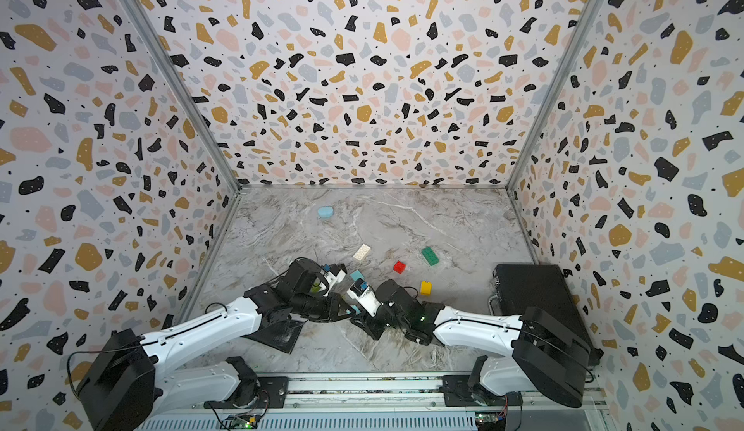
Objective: Assemble the letter h with lego
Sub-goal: Pick up the lego brick from the center of the board, then place the lego brick at the center of the board.
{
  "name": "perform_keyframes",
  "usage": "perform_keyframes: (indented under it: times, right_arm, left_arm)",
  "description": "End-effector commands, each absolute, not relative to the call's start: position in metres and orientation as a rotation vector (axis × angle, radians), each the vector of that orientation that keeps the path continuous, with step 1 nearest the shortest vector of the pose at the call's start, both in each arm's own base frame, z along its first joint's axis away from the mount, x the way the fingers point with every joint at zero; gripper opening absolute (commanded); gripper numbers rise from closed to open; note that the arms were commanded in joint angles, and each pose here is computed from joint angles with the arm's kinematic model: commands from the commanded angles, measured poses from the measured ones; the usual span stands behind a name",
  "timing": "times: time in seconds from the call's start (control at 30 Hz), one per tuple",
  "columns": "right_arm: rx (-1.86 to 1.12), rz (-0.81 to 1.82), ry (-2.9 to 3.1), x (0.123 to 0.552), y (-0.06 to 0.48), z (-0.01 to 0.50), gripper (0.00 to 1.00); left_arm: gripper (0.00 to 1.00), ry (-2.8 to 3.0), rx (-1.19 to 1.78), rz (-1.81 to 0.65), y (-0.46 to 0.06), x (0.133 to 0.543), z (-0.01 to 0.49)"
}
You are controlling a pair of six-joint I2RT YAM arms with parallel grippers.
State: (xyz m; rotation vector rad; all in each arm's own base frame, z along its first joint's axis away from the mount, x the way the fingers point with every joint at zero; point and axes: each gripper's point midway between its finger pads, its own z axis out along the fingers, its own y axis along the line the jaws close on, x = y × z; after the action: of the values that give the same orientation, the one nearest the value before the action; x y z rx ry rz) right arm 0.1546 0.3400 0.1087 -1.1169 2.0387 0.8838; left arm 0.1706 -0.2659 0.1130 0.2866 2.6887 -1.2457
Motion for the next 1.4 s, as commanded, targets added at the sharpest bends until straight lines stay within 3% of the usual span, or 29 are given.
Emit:
perform_keyframes:
  times: [0.0, 0.07, 0.13, 0.2, 0.37, 0.5, 0.73, 1.37]
  right_arm:
    - [-1.069, 0.864, 2.006, 0.163, 0.340, 0.124, 0.23]
    - [-1.018, 0.831, 2.010, 0.170, 0.336, 0.127, 0.52]
    - [-0.986, 0.818, 1.995, 0.174, 0.333, 0.131, 0.68]
    - [-0.950, 0.797, 1.980, 0.178, 0.329, 0.136, 0.76]
    - [-0.746, 0.655, 1.958, 0.202, 0.299, 0.148, 0.86]
    - [-0.431, 0.392, 2.043, 0.244, 0.240, 0.140, 0.91]
    - [-0.229, 0.250, 2.118, 0.262, 0.197, 0.125, 0.90]
    - [-0.238, 0.312, 2.178, 0.261, 0.196, 0.113, 0.90]
  left_arm:
    - [0.00, 2.668, 0.241, -1.093, -0.254, 0.186, 0.116]
    - [0.00, 2.663, 0.199, -0.996, -0.244, 0.193, 0.117]
    - [0.00, 2.656, 0.163, -0.906, -0.235, 0.199, 0.120]
    - [0.00, 2.646, 0.152, -0.815, -0.230, 0.202, 0.123]
    - [0.00, 2.605, 0.137, -0.630, -0.234, 0.212, 0.130]
    - [0.00, 2.603, 0.120, -0.494, -0.245, 0.221, 0.118]
    - [0.00, 2.644, 0.098, -0.284, -0.275, 0.229, 0.089]
    - [0.00, 2.648, 0.247, -0.167, -0.285, 0.227, 0.045]
